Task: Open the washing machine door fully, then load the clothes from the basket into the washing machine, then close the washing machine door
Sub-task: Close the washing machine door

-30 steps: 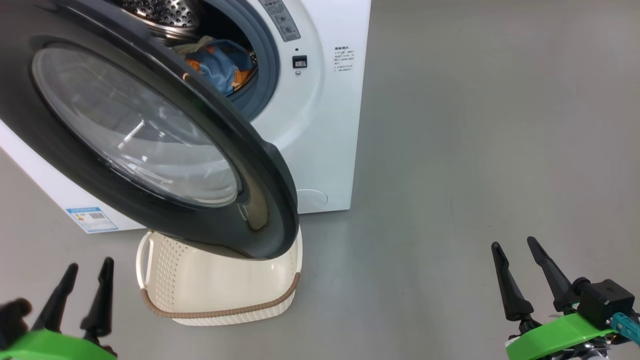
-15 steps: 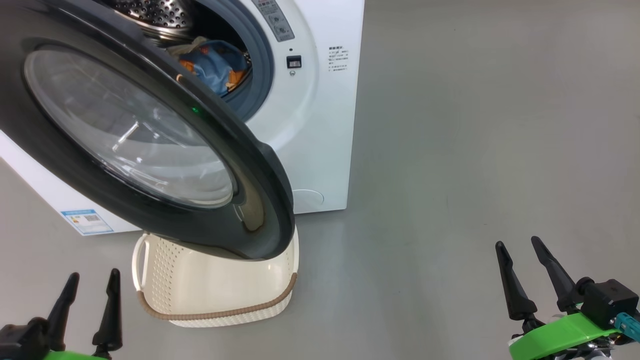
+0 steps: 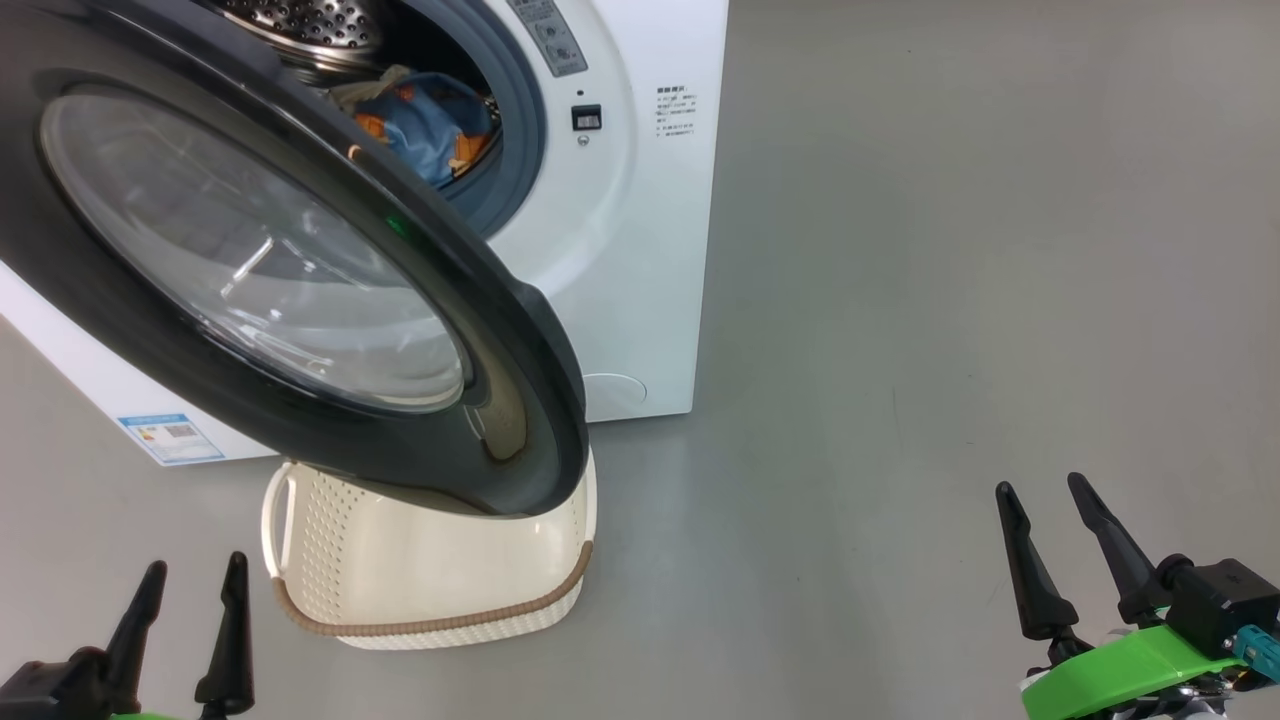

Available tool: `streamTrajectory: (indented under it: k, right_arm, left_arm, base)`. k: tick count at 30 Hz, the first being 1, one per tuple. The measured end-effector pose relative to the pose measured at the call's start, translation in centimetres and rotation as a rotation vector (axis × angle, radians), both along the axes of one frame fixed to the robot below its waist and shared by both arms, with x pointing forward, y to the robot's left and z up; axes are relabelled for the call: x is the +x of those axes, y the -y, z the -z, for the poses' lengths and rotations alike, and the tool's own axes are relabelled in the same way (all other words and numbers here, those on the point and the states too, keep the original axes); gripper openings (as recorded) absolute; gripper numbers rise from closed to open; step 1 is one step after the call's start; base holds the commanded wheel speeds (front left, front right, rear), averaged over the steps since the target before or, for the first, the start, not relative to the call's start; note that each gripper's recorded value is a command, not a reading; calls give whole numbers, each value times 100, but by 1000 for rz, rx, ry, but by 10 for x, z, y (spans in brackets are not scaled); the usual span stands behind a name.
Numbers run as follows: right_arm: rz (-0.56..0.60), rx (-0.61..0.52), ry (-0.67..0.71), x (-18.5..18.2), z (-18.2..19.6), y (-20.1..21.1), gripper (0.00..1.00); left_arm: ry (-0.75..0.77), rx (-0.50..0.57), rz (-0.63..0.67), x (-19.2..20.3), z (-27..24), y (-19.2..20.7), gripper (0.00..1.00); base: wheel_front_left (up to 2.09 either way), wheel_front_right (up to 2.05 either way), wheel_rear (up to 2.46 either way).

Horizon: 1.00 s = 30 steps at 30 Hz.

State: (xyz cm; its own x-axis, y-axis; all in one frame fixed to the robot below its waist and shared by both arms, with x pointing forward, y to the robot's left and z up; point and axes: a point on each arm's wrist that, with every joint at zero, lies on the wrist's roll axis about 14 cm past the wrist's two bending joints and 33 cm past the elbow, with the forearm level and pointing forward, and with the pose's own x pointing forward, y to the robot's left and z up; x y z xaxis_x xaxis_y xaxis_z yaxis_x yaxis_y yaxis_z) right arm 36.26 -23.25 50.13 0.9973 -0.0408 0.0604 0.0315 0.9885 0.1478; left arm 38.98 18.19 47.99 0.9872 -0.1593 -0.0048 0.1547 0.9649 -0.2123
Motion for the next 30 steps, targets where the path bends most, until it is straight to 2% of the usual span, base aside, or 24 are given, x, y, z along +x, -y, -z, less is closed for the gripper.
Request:
streamTrajectory:
  k: [7,8,9,10,11,13,22,26,27,30]
  right_arm:
    - [-5,3,1,1,0,-2,100]
    - [-6,5,1,2,0,-3,97]
    - [-9,6,2,2,0,-4,70]
    - [-12,7,4,2,-1,-5,47]
    - [-17,7,5,2,-1,-7,36]
    - [-32,8,9,3,-2,-12,0]
    - [-135,9,83,19,-27,-46,0]
    - [-237,0,236,38,-80,-78,0]
    - [-237,0,236,38,-80,-78,0]
    - [-313,-6,337,44,-115,-104,0]
  left_arm:
    - [1,2,-5,-1,0,-2,100]
    - [2,3,-7,-1,-1,-2,100]
    - [3,5,-8,-2,-1,-3,100]
    - [5,6,-9,-2,-1,-3,100]
    - [7,5,-11,-2,-2,-3,100]
    - [10,-1,-17,-4,-3,-4,100]
    - [30,-19,-57,-12,-10,-12,100]
    - [25,-19,-89,-23,-9,-21,100]
    - [25,-19,-89,-23,-9,-21,100]
    - [27,-6,-104,-29,-9,-26,100]
  base:
    - [0,0,0]
    - [0,0,0]
    - [0,0,0]
    - [0,0,0]
    - [0,0,0]
    - [0,0,0]
    - [0,0,0]
    - [0,0,0]
    - [0,0,0]
    - [0,0,0]
